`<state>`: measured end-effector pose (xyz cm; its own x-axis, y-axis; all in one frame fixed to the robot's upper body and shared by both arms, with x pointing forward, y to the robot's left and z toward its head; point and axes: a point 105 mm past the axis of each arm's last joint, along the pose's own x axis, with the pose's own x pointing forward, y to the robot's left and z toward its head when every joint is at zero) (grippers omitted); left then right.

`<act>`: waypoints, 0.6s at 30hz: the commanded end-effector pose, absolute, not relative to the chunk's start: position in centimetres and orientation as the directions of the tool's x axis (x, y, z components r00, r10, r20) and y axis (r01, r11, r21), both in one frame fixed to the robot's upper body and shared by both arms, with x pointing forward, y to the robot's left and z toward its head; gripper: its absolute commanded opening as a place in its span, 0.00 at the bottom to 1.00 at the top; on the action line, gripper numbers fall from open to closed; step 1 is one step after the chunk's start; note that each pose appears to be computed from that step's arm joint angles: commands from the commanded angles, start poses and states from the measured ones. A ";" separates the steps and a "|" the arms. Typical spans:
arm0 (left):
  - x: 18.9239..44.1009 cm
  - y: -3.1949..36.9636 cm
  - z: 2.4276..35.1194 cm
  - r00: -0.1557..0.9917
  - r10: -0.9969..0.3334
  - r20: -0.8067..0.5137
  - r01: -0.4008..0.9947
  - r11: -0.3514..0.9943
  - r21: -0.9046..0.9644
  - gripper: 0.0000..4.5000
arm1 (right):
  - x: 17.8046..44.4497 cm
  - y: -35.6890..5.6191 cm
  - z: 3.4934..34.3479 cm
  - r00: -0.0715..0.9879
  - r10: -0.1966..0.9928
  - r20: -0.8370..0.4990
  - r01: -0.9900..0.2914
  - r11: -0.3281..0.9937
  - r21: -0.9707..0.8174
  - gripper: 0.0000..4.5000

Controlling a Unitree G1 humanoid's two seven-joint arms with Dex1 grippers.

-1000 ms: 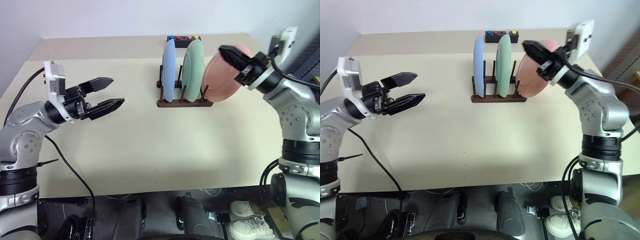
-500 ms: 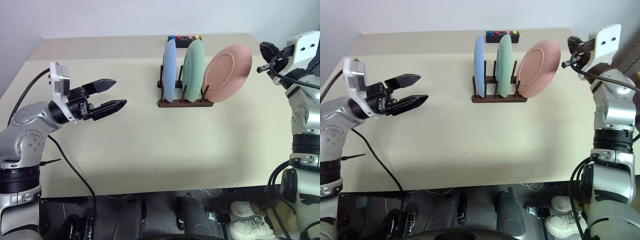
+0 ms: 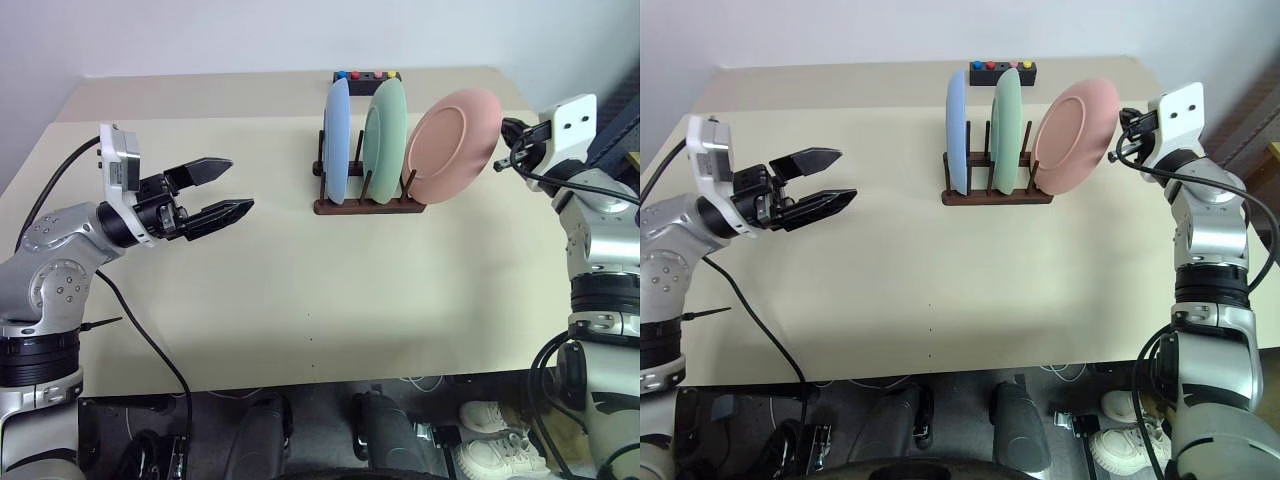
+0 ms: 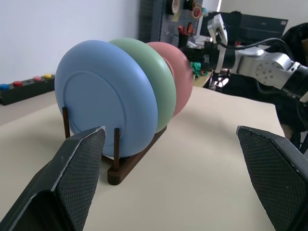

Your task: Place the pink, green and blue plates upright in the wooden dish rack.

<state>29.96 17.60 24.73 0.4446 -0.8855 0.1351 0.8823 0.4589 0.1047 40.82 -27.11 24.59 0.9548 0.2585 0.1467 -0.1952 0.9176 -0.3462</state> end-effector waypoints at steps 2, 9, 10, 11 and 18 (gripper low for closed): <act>29.6 17.5 26.2 0.434 -0.887 0.158 0.875 0.456 0.160 1.00 | 39.9 -25.0 26.5 0.911 0.360 0.200 -0.276 0.894 -0.352 0.00; 29.6 17.7 26.2 0.437 -0.885 0.158 0.874 0.460 0.157 1.00 | 39.0 -22.8 28.7 0.855 0.444 0.267 -0.361 0.880 -0.308 0.00; 29.6 17.7 26.2 0.438 -0.885 0.157 0.874 0.460 0.157 1.00 | 38.8 -22.2 28.8 0.843 0.470 0.262 -0.383 0.866 -0.322 0.00; 29.6 17.7 26.2 0.439 -0.885 0.157 0.873 0.461 0.156 1.00 | 38.6 -21.6 28.7 0.830 0.497 0.254 -0.411 0.852 -0.325 0.00; 29.6 17.8 26.1 0.444 -0.882 0.158 0.871 0.466 0.154 1.00 | 38.8 -22.0 28.8 0.845 0.473 0.249 -0.384 0.861 -0.333 0.00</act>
